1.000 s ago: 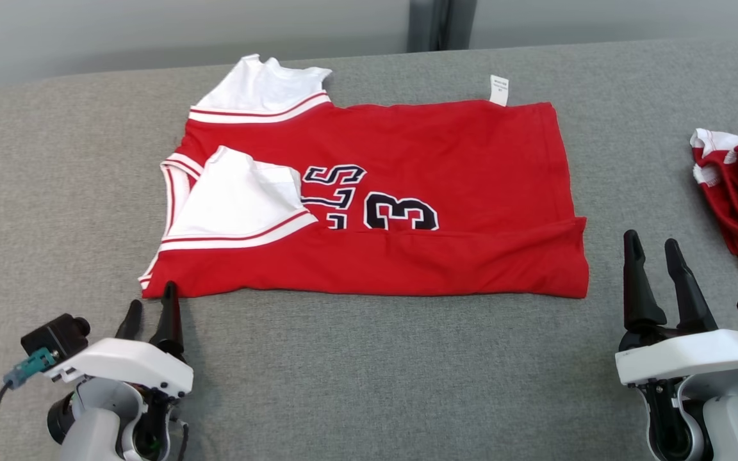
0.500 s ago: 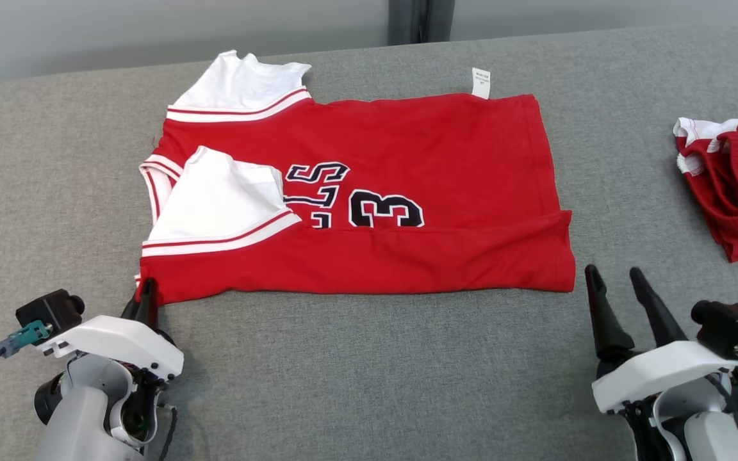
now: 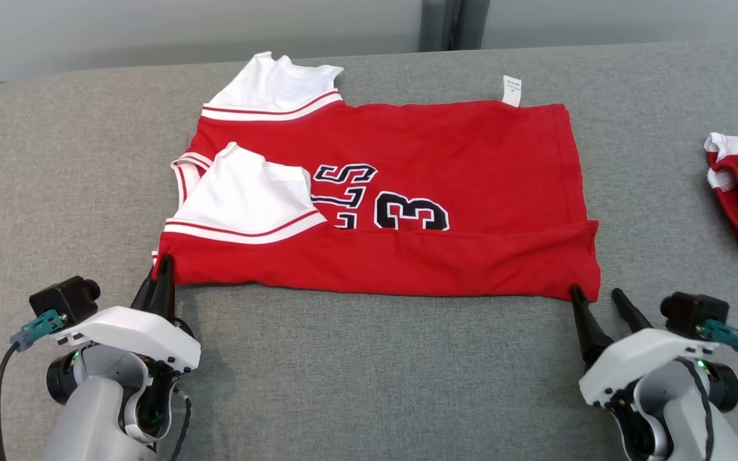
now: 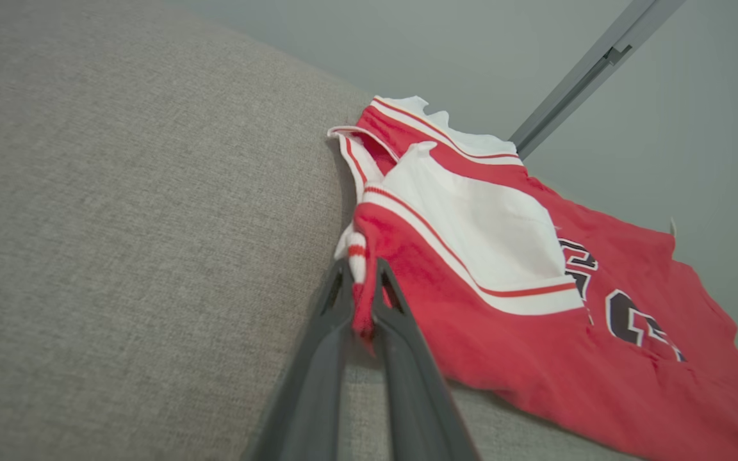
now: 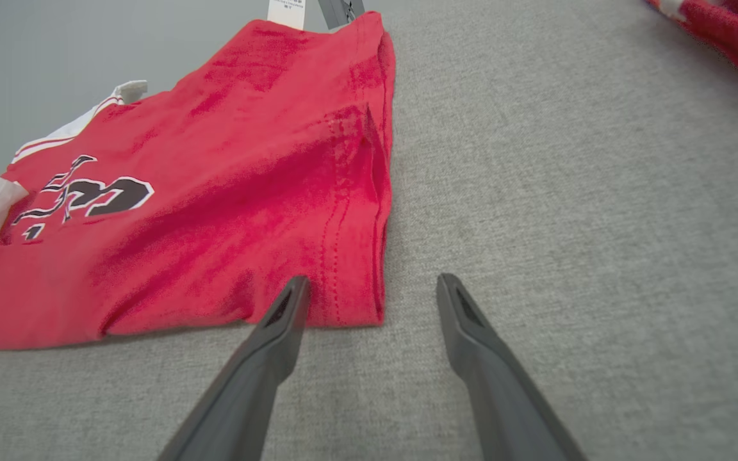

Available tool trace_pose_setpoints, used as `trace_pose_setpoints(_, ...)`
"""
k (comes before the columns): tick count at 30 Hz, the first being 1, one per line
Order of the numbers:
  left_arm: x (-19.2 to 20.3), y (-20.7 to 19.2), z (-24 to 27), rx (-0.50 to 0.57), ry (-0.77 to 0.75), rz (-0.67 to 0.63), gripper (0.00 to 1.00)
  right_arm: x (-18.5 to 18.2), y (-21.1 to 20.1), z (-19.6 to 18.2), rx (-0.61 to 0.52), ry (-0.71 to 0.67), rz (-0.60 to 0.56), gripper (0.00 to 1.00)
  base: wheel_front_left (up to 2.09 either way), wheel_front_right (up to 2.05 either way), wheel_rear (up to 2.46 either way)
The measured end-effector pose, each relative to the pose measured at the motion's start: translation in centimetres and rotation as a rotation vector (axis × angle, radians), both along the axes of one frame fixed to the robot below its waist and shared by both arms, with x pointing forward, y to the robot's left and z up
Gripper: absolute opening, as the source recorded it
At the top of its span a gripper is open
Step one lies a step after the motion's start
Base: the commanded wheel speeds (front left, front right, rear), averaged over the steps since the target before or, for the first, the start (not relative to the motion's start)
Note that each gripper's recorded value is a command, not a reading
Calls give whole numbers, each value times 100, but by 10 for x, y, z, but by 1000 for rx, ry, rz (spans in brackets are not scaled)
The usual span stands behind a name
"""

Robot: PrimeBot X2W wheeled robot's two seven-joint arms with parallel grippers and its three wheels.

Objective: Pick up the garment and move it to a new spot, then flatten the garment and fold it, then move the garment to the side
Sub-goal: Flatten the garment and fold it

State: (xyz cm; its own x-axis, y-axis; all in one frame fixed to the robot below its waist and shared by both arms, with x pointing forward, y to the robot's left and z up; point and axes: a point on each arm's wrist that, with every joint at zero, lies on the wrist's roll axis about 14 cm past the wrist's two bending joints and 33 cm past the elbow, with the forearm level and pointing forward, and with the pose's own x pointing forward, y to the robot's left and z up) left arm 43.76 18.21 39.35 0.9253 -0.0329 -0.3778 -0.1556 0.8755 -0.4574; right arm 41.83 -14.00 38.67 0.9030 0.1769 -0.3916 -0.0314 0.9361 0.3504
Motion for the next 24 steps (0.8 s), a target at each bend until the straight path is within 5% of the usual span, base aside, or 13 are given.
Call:
trace_pose_setpoints(8, 1, 1, 11, 10, -32, -2, 0, 12, 14, -15, -42, 74, 68, 100, 0, 0, 0)
trace_pose_setpoints(12, -2, 1, 13, 15, -38, -5, 0, 13, 20, -20, -68, 108, 110, 27, 0, 0, 0)
trace_pose_setpoints(13, -1, 1, 15, 18, -46, -6, 0, 14, 21, -20, -65, 111, 114, 0, 0, 0, 0)
trace_pose_setpoints(24, -18, -2, 38, 10, -130, -1, 0, 27, 12, 16, -31, -32, 43, 0, 0, 0, 0)
